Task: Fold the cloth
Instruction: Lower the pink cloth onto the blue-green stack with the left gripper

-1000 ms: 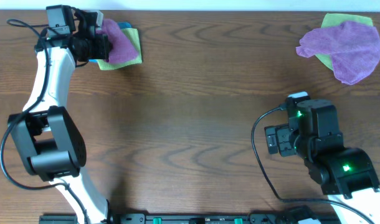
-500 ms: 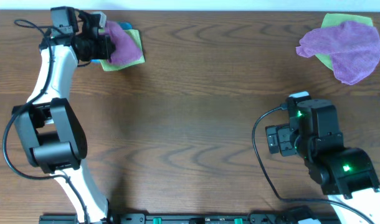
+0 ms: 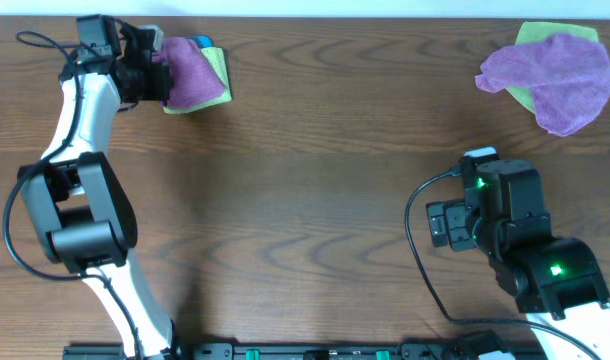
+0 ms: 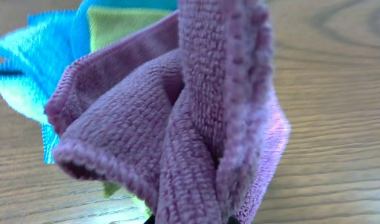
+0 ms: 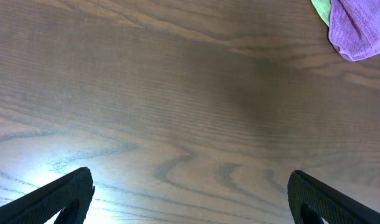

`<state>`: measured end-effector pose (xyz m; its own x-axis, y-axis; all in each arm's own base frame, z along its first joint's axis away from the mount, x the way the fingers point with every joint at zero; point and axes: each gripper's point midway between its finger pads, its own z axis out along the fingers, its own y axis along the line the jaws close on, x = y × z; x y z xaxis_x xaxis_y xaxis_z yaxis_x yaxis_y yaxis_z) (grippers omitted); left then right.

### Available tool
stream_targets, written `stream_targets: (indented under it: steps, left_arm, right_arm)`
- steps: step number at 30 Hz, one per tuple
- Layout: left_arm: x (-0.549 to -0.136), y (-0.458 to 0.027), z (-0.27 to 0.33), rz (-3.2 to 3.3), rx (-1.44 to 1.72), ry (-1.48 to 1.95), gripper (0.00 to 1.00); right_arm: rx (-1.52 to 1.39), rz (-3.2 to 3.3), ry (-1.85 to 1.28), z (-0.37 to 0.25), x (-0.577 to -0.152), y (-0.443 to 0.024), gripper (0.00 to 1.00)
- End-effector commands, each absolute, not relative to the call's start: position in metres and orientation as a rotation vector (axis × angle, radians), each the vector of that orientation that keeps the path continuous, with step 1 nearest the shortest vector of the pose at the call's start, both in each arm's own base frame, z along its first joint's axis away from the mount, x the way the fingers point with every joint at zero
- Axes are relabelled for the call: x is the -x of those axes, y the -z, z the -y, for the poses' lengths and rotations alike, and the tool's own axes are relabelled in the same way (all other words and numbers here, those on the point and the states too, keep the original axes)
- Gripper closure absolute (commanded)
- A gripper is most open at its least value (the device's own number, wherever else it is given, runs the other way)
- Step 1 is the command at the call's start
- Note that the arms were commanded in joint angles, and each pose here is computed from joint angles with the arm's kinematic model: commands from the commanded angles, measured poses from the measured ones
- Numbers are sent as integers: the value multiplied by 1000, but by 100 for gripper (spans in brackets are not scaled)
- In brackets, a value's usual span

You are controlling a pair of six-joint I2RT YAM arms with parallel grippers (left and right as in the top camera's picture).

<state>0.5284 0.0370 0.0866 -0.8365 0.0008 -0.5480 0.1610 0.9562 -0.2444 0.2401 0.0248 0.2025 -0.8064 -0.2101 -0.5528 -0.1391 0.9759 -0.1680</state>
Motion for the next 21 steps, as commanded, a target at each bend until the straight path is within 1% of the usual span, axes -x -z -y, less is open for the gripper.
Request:
stream_targets:
  steps: [1,13,18,21]
  left_arm:
    - [-532,-72,-52,-2554,-132,341,94]
    - [-548,-82,-80,-2461,-129,273,94]
    - [-557,-91,-79,-2400,-149,300,94]
    - [-563,-95,-78,-2367,-163,305,94]
  right_arm:
    - [211,-2517,167,-21,-240,-204,1]
    - [236,-2524,87,-32,-239,-202,1]
    - [236,-2524,86,-32,-239,-202,1]
    - [253,-2528,36,-39,-237,-202,1]
